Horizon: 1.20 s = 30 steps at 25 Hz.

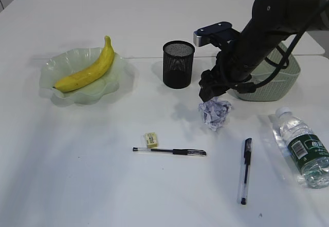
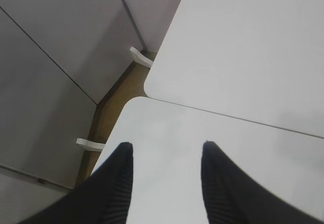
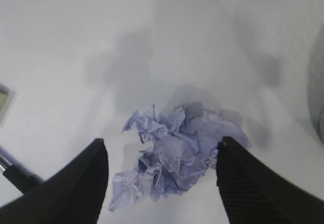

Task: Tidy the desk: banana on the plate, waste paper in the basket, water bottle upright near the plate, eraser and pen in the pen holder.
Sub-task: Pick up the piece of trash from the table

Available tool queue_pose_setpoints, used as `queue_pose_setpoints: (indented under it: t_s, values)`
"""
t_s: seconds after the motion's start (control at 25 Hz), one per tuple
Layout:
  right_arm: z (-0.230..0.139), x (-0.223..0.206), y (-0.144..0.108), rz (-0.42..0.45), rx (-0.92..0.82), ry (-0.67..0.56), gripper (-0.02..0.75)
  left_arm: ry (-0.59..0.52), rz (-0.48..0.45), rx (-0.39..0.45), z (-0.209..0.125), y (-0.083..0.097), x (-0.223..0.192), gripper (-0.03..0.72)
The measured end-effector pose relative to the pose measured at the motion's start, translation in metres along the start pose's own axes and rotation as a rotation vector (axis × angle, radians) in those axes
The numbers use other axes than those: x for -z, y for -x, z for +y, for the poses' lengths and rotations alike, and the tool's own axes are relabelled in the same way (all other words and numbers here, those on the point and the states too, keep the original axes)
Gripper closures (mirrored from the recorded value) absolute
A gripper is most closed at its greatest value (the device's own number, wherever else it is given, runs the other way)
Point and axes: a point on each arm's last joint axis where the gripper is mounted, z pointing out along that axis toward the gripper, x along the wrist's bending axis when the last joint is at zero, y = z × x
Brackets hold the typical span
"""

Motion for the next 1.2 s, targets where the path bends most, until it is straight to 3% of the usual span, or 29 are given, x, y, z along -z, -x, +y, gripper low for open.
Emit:
queue_pose_setpoints:
  t_s: [0.88, 1.2]
  values:
    - [-0.01, -0.035, 0.003, 0.019, 0.001, -0.073, 0.239, -0.012, 0.009, -0.003, -0.001, -0.001, 0.0, 0.382]
    - [-0.01, -0.035, 0.003, 0.019, 0.001, -0.073, 0.355, -0.022, 0.016, -0.003, -0.002, -0.001, 0.0, 0.382]
